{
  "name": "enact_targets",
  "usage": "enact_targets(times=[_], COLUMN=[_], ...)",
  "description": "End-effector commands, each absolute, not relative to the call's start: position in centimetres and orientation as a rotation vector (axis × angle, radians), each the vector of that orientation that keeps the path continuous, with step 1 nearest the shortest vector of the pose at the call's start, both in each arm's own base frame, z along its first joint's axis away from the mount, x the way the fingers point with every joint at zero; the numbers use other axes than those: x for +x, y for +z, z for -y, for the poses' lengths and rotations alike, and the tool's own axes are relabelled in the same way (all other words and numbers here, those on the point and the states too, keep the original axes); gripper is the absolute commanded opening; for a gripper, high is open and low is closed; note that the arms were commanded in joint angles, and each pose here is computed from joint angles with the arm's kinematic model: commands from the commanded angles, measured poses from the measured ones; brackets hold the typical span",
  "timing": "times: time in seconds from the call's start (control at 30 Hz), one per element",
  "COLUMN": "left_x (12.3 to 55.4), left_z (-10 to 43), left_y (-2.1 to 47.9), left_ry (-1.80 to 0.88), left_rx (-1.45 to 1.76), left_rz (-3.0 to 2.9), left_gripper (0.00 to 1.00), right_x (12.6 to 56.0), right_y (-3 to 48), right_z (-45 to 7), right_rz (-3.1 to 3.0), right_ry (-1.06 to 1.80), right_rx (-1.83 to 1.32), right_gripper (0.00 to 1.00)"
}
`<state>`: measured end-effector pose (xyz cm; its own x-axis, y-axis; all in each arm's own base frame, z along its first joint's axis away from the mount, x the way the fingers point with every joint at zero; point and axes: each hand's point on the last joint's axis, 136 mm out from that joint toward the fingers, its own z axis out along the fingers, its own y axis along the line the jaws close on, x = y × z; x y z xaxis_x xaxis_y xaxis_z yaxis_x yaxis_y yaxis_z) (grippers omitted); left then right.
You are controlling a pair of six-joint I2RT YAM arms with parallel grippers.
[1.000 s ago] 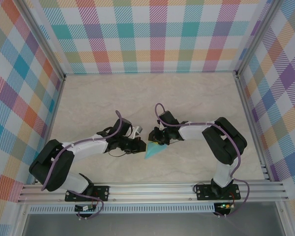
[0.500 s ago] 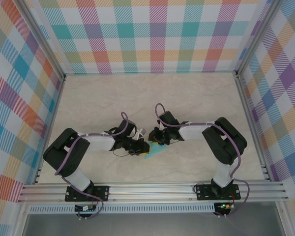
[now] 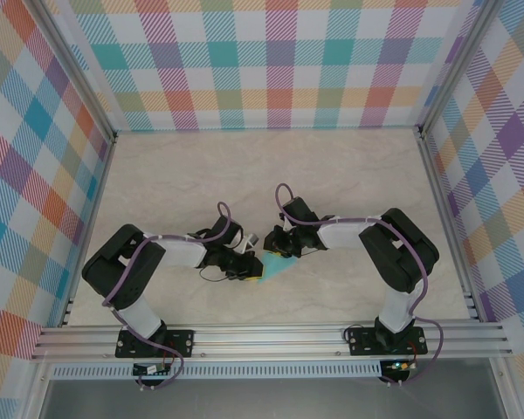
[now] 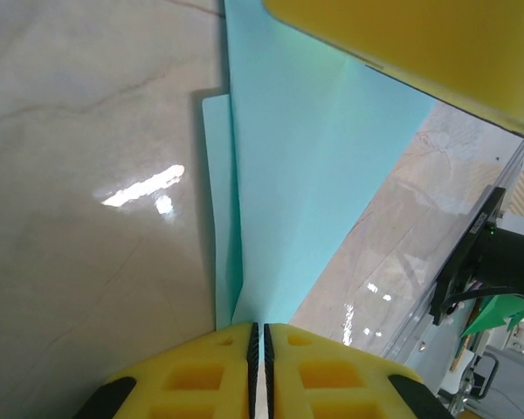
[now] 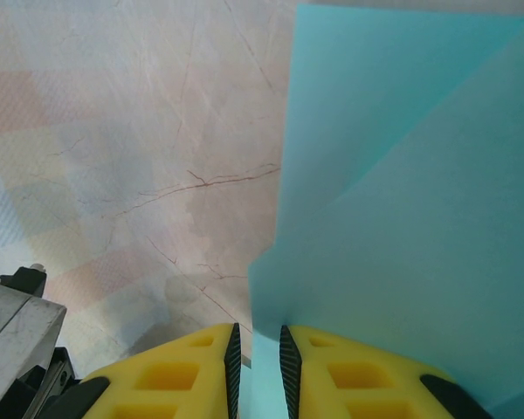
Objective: Fold a paper plane with a square sheet of paper (pick it up from the middle)
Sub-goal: Fourth fold the wing at the center of the table.
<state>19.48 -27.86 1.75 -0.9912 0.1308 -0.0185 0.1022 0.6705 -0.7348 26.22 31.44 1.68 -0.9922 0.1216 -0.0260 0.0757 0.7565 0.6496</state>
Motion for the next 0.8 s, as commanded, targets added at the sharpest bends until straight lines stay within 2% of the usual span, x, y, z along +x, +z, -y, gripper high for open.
enact_targets(times=[0.0, 0.37, 0.5, 0.77], left_x=[17.2, 20.2, 20.5, 18.7], left_z=[25.6, 28.0, 28.6, 29.0], left_y=[0.4, 7.5, 7.5, 4.3], left_ry=[1.099, 1.387, 1.417, 1.348], left_rx=[-0.143, -0.176, -0.176, -0.19], left_rz=[2.83, 2.882, 2.868, 2.773], left_gripper=[0.13, 0.16, 0.17, 0.2], right_x=[23.6, 23.5, 23.6, 23.5], right_y=[-2.8, -2.8, -2.8, -2.8], right_z=[-27.7, -27.6, -27.7, -27.7], right_rz=[-3.045, -3.047, -3.047, -3.051], right_ry=[0.794, 0.794, 0.796, 0.794], right_rx=[0.264, 0.269, 0.266, 0.265], right_gripper=[0.24, 0.24, 0.24, 0.24])
